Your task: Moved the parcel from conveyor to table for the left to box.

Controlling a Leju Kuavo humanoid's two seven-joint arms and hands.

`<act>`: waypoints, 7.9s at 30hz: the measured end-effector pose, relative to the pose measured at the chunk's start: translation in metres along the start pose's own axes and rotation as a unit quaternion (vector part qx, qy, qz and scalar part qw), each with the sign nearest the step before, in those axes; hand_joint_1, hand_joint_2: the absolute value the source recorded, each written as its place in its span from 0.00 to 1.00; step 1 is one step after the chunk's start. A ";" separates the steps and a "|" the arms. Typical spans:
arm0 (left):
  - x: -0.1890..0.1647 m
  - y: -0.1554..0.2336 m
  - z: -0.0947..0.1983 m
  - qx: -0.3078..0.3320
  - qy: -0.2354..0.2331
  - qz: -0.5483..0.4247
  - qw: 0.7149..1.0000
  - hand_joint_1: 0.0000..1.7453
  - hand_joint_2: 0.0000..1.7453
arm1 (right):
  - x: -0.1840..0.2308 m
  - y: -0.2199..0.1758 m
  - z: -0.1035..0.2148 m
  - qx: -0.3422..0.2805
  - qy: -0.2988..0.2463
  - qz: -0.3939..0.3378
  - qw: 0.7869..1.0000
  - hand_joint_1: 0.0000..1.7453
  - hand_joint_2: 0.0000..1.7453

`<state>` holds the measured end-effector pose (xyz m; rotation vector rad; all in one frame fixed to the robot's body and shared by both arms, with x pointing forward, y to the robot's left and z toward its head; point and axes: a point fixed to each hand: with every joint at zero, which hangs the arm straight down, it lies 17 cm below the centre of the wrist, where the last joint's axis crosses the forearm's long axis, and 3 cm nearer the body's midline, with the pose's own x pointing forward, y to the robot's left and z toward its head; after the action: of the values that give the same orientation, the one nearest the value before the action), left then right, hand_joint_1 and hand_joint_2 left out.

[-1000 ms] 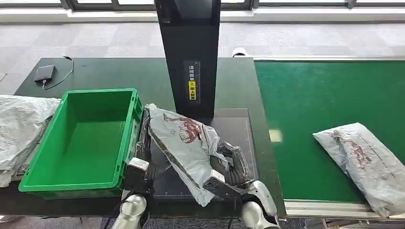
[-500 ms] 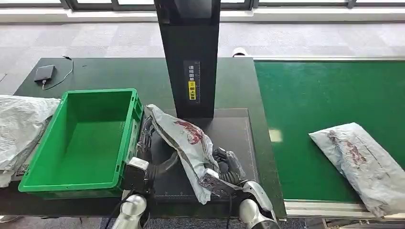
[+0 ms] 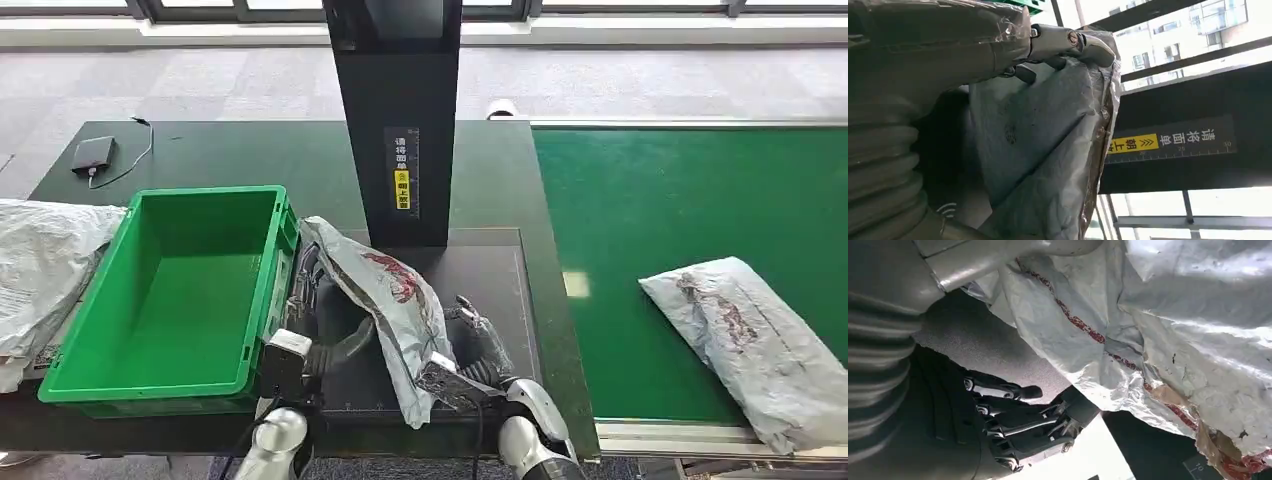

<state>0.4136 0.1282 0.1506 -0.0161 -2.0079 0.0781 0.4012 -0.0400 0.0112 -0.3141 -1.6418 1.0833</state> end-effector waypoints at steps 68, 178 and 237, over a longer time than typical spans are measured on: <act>-0.007 0.010 0.000 0.031 0.010 -0.015 0.999 0.00 1.00 | -0.027 -0.355 0.199 -0.646 0.016 0.024 0.763 0.00 1.00; 0.088 0.007 -0.093 0.065 -0.147 -0.416 0.895 1.00 1.00 | -0.023 -0.362 0.206 -0.650 0.014 0.041 0.759 0.00 1.00; 0.110 0.338 -0.108 0.368 0.005 -0.571 0.734 1.00 1.00 | -0.029 -0.356 0.200 -0.643 0.021 0.036 0.764 0.00 1.00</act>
<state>0.4563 0.4761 0.2741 1.6897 -1.5249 0.0718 0.3488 -0.3524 0.2708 -1.2711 -2.1107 -0.2069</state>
